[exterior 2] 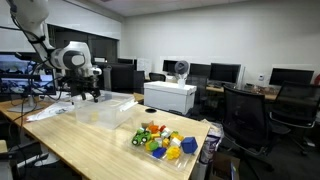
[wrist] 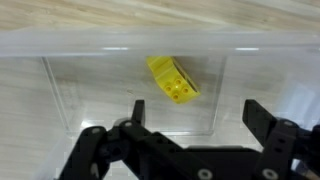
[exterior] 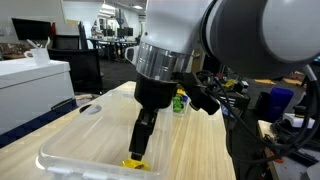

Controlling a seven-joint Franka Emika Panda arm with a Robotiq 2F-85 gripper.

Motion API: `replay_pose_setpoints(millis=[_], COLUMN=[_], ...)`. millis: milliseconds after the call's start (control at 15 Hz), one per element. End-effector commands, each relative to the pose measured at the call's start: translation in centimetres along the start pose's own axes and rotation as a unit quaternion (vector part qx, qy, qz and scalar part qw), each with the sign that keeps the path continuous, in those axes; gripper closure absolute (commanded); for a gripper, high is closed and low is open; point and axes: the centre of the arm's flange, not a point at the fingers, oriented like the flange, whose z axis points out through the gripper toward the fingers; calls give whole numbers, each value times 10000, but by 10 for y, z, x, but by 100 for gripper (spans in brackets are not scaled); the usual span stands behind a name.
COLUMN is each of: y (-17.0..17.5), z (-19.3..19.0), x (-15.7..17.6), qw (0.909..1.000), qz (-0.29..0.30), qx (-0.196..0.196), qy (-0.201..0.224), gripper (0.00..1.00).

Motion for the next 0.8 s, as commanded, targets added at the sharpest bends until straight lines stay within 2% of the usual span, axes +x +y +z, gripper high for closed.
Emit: replay_pose_setpoints(millis=[0,267,400,733], y=[-3,6,10,21], z=[-7,8,19,34], x=[-10,-5,-5,-5], qw=[10000,9997,9965,9852], qz=[-54,-223,-617,-1178], qx=[0,7,101,122], qy=[17,-117,-559,-1239], gripper=[0,0,0,0])
